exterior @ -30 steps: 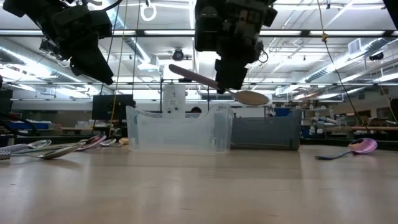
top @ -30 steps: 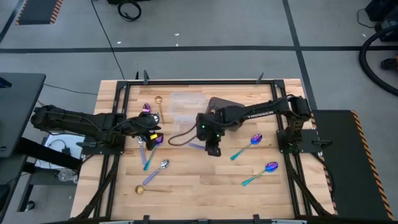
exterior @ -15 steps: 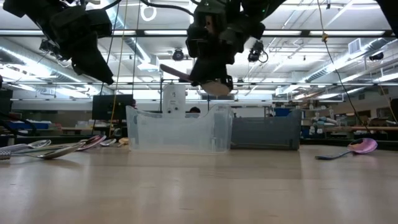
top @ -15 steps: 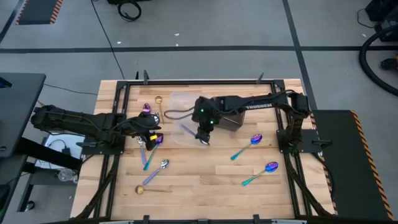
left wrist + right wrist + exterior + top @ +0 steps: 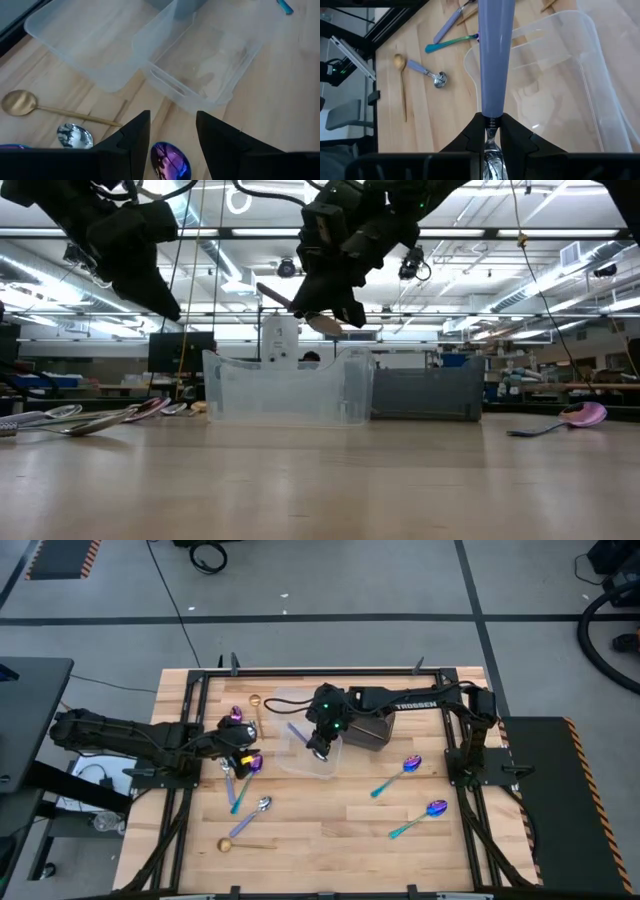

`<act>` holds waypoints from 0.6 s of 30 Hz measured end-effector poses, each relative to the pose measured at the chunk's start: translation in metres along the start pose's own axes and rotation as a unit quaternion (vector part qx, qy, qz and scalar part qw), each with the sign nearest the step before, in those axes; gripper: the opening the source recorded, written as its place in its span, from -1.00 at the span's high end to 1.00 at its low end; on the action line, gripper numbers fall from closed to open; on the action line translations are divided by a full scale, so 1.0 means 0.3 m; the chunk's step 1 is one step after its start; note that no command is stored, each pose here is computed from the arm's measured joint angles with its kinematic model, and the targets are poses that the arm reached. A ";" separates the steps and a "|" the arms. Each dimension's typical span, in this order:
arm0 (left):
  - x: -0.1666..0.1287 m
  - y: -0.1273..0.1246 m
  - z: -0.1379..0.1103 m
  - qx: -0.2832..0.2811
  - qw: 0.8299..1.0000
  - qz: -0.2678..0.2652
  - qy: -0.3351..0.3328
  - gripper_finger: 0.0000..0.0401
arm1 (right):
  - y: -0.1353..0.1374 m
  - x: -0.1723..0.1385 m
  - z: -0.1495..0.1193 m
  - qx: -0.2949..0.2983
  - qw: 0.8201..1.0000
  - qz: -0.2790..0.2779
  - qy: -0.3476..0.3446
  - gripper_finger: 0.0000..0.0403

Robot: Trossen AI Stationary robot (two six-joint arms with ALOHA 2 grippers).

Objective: Sort silverware by color (type)
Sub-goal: Put the purple spoon into the bottom transparent bin

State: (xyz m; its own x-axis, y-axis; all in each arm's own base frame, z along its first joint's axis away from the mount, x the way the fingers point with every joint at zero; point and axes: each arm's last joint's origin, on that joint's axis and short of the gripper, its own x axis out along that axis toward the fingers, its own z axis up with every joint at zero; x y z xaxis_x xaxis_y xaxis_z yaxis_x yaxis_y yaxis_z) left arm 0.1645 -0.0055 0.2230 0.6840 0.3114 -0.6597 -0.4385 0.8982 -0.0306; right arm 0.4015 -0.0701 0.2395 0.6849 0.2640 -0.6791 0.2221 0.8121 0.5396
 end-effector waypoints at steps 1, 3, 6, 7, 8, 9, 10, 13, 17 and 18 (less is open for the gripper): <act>-0.001 -0.005 -0.002 0.000 1.000 0.001 -0.005 0.16 | -0.006 0.010 -0.001 0.001 1.000 -0.003 0.001 0.75; 0.004 -0.021 -0.018 0.004 1.000 -0.004 -0.017 0.16 | -0.015 0.026 -0.006 0.004 1.000 -0.006 0.007 0.75; 0.013 -0.042 -0.052 0.013 1.000 -0.015 -0.024 0.16 | -0.036 0.058 -0.011 0.010 1.000 -0.003 0.017 0.75; 0.013 -0.047 -0.060 0.014 0.999 -0.017 -0.026 0.16 | -0.045 0.068 -0.018 0.015 0.999 -0.004 0.028 0.75; 0.014 -0.052 -0.067 0.012 0.999 -0.020 -0.028 0.16 | -0.054 0.077 -0.023 0.019 0.999 -0.005 0.035 0.75; 0.016 -0.055 -0.076 0.012 0.999 -0.021 -0.026 0.16 | -0.065 0.089 -0.028 0.023 0.999 -0.008 0.042 0.75; 0.016 -0.058 -0.084 0.013 0.999 -0.020 -0.024 0.16 | -0.076 0.099 -0.033 0.027 0.998 -0.012 0.049 0.75; 0.012 -0.068 -0.093 0.013 0.999 -0.023 -0.029 0.16 | -0.101 0.122 -0.044 0.033 0.997 -0.021 0.062 0.75; 0.008 -0.076 -0.095 0.017 0.999 -0.029 -0.032 0.16 | -0.137 0.154 -0.065 0.036 0.995 -0.045 0.084 0.75; 0.008 -0.076 -0.094 0.016 0.999 -0.030 -0.032 0.16 | -0.145 0.160 -0.069 0.038 0.994 -0.048 0.090 0.75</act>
State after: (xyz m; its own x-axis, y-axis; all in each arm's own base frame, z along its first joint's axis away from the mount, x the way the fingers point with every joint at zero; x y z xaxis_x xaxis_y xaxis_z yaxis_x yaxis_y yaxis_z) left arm 0.1596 -0.0341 0.2009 0.7448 0.2759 -0.6076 -0.3776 0.9250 -0.0428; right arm 0.4104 -0.0819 0.1730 0.5244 0.2820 -0.8034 0.3372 0.7976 0.5000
